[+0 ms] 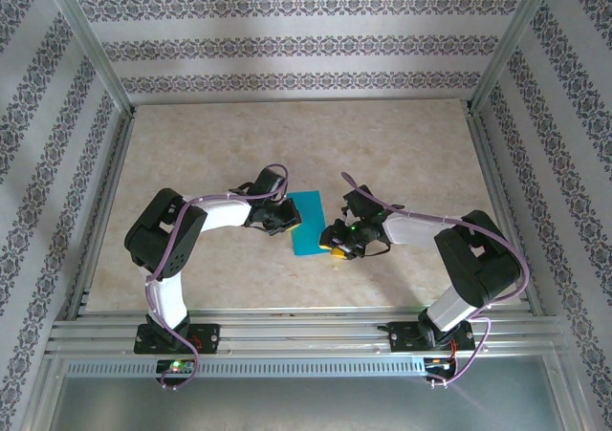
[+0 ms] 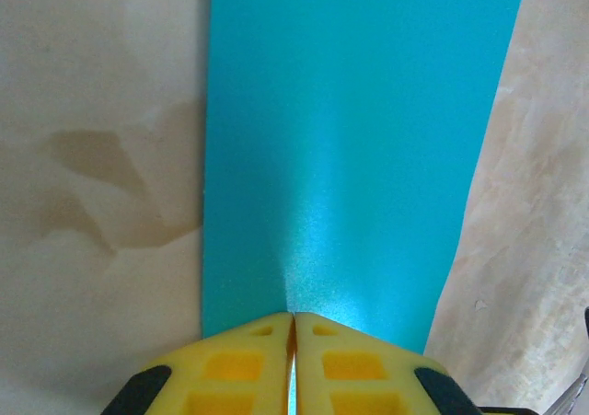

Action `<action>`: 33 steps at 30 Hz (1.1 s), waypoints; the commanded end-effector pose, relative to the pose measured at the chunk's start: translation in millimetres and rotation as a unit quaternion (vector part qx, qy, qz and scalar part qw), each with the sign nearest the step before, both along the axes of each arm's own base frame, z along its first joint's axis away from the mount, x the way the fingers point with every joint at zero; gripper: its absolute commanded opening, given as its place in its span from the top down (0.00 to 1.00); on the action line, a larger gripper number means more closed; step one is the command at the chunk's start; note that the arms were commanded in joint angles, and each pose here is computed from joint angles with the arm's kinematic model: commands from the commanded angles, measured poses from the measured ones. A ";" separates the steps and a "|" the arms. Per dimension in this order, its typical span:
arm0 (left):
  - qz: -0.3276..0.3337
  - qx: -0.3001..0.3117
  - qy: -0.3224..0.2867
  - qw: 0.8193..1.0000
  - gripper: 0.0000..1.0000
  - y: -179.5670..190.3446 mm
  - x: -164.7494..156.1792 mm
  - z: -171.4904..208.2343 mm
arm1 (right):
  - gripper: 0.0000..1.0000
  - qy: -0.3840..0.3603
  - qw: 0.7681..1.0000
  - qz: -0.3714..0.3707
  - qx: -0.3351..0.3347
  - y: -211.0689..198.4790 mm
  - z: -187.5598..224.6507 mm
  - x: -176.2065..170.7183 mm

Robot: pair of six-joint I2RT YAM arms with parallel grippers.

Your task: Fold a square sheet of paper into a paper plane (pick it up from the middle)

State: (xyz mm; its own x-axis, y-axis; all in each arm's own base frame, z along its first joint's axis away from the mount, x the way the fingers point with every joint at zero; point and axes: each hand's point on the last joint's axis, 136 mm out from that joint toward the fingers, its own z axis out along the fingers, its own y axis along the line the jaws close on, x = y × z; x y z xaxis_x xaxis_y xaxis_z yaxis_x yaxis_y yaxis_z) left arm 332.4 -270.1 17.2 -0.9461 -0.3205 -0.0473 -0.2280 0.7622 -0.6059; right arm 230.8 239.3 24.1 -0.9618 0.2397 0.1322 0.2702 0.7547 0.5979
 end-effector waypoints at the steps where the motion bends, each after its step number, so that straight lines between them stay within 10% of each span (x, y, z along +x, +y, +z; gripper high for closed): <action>1: 0.013 0.044 0.071 0.996 0.89 21.1 -24.9 -39.4 | 0.58 -0.002 1.000 0.009 -0.003 4.7 0.3 0.7; 33: 0.005 0.044 0.074 0.996 0.90 20.7 -27.3 -44.5 | 0.60 -0.101 0.990 0.045 0.088 29.3 20.1 51.3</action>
State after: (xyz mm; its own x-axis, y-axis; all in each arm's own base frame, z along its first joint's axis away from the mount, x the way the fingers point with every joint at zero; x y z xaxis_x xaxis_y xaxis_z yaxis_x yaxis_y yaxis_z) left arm 331.6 -270.9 16.5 -0.9487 -0.3148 -0.0298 -0.2305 0.7529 -0.6165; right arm 271.5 263.5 41.3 -0.9863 0.1649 -0.0062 0.1080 0.6738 0.7310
